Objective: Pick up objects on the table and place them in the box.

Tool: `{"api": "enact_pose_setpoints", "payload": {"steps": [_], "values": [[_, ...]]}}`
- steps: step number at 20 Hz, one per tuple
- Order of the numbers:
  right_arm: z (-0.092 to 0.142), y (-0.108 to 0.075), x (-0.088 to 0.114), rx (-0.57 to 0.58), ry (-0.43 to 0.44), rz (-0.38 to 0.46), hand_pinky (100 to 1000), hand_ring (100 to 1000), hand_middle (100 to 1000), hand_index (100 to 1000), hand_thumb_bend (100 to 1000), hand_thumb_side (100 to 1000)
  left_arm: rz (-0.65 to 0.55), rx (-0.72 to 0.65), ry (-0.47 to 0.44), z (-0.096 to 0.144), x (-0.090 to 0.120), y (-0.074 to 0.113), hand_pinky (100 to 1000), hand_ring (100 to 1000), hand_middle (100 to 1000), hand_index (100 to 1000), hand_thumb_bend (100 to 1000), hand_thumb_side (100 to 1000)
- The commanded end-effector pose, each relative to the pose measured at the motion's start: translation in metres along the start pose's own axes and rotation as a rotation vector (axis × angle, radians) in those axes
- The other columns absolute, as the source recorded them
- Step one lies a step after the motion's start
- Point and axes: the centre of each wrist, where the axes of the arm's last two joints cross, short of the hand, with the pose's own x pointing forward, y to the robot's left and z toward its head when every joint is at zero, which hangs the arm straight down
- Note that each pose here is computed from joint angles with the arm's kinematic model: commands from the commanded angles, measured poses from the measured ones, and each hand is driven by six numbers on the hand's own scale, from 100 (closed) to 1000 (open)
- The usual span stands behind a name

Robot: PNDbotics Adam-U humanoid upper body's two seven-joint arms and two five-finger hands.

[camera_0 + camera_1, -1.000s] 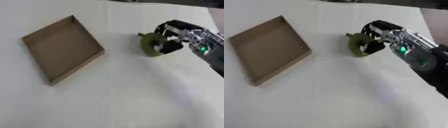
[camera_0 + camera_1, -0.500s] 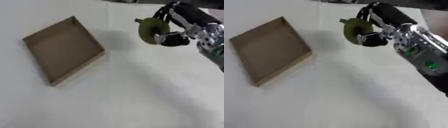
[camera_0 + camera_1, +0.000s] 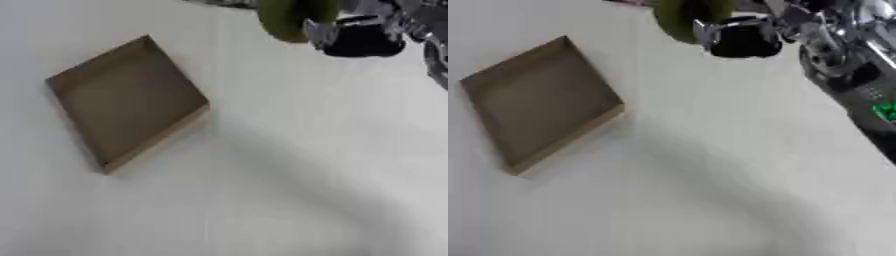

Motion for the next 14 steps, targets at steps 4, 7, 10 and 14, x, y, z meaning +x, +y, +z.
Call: {"api": "enact_pose_setpoints", "payload": {"steps": [4, 7, 10, 14], "values": [[-0.023, -0.015, 0.043, -0.026, -0.136, 0.026, 659, 574, 601, 738, 100, 182, 0.004, -0.023, -0.040, -0.009, 0.006, 0.000, 762, 763, 661, 827, 100, 648], [-0.035, -0.008, 0.054, 0.003, -0.158, 0.036, 659, 573, 601, 738, 100, 185, 0.006, -0.025, -0.040, -0.009, 0.006, 0.000, 762, 763, 661, 827, 100, 648], [-0.050, 0.005, 0.071, 0.020, -0.200, 0.014, 657, 570, 598, 736, 100, 188, 0.012, -0.030, -0.041, -0.008, 0.005, -0.001, 762, 763, 661, 827, 100, 647], [-0.074, 0.037, 0.091, 0.068, -0.232, -0.005, 660, 570, 594, 734, 100, 202, 0.025, -0.032, -0.046, -0.008, 0.005, -0.003, 762, 763, 661, 827, 100, 647]]}}
